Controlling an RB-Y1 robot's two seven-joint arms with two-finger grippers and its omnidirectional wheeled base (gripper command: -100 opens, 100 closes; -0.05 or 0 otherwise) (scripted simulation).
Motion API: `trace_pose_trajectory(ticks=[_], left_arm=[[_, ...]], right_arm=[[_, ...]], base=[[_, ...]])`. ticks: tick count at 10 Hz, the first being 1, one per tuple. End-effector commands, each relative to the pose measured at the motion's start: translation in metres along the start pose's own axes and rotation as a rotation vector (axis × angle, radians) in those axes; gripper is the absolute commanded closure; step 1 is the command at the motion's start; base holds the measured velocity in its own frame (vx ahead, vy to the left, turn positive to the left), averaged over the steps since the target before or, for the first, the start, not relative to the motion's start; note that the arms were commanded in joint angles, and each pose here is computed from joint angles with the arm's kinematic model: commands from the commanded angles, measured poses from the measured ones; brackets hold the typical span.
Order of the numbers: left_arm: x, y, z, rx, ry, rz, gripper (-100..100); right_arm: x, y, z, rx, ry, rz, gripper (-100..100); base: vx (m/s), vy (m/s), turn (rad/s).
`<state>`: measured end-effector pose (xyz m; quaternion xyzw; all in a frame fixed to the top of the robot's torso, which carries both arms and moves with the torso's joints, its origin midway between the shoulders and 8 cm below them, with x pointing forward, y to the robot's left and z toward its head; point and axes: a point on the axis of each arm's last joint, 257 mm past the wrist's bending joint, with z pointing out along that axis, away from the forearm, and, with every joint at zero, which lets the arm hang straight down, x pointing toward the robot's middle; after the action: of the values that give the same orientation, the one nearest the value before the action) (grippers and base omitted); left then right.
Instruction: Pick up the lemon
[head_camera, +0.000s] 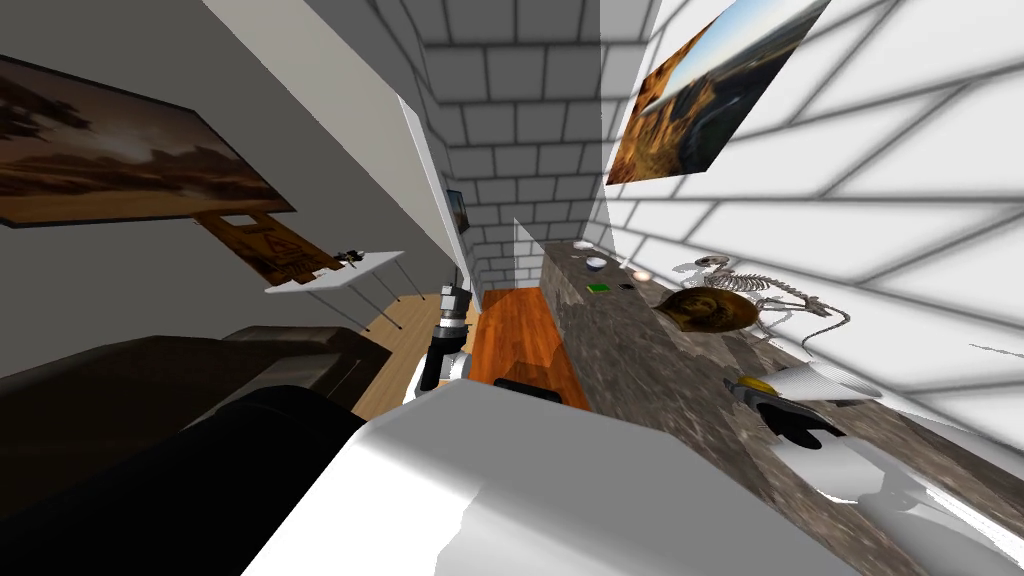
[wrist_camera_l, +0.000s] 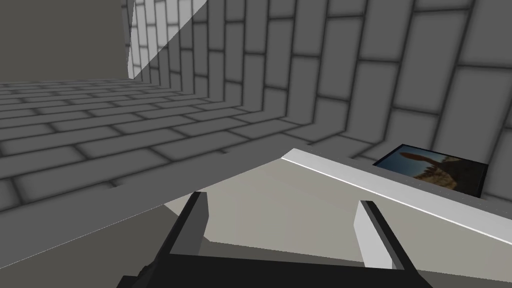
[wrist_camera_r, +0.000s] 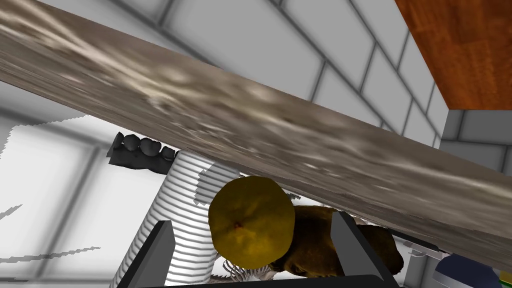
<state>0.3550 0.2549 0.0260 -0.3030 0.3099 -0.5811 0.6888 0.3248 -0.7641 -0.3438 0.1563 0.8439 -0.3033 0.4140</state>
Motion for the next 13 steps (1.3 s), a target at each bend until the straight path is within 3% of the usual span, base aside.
trace_pose_trajectory(ticks=[1, 2, 3, 4, 5, 8, 9, 12, 13], left_arm=[[0.000, 0.000, 0.000, 0.000, 0.000, 0.000, 0], [0.000, 0.000, 0.000, 0.000, 0.000, 0.000, 0], [0.000, 0.000, 0.000, 0.000, 0.000, 0.000, 0], [0.000, 0.000, 0.000, 0.000, 0.000, 0.000, 0], [0.000, 0.000, 0.000, 0.000, 0.000, 0.000, 0], [0.000, 0.000, 0.000, 0.000, 0.000, 0.000, 0], [0.000, 0.000, 0.000, 0.000, 0.000, 0.000, 0], [0.000, 0.000, 0.000, 0.000, 0.000, 0.000, 0], [0.000, 0.000, 0.000, 0.000, 0.000, 0.000, 0]], right_arm=[[0.013, -0.012, -0.007, 0.036, 0.020, 0.011, -100], [0.005, -0.004, -0.007, 0.022, 0.003, 0.015, -100], [0.019, -0.018, -0.014, 0.060, 0.024, 0.016, -100], [0.010, -0.012, -0.014, 0.050, 0.009, 0.029, -100], [0.022, -0.026, -0.022, 0.088, 0.025, 0.026, -100], [0.018, -0.029, -0.031, 0.111, 0.009, 0.057, -100], [0.027, -0.044, -0.039, 0.151, 0.018, 0.053, -100], [0.021, -0.040, -0.039, 0.145, 0.007, 0.070, -100], [0.020, -0.040, -0.039, 0.146, 0.006, 0.071, 100]], base=[[-0.030, -0.032, 0.191], [-0.035, -0.039, 0.114], [-0.048, -0.063, 0.185], [-0.046, -0.055, 0.118], [-0.061, -0.048, 0.184], [-0.052, -0.050, 0.129], [-0.056, -0.036, 0.217], [-0.021, -0.018, 0.024], [-0.002, 0.001, 0.014]])
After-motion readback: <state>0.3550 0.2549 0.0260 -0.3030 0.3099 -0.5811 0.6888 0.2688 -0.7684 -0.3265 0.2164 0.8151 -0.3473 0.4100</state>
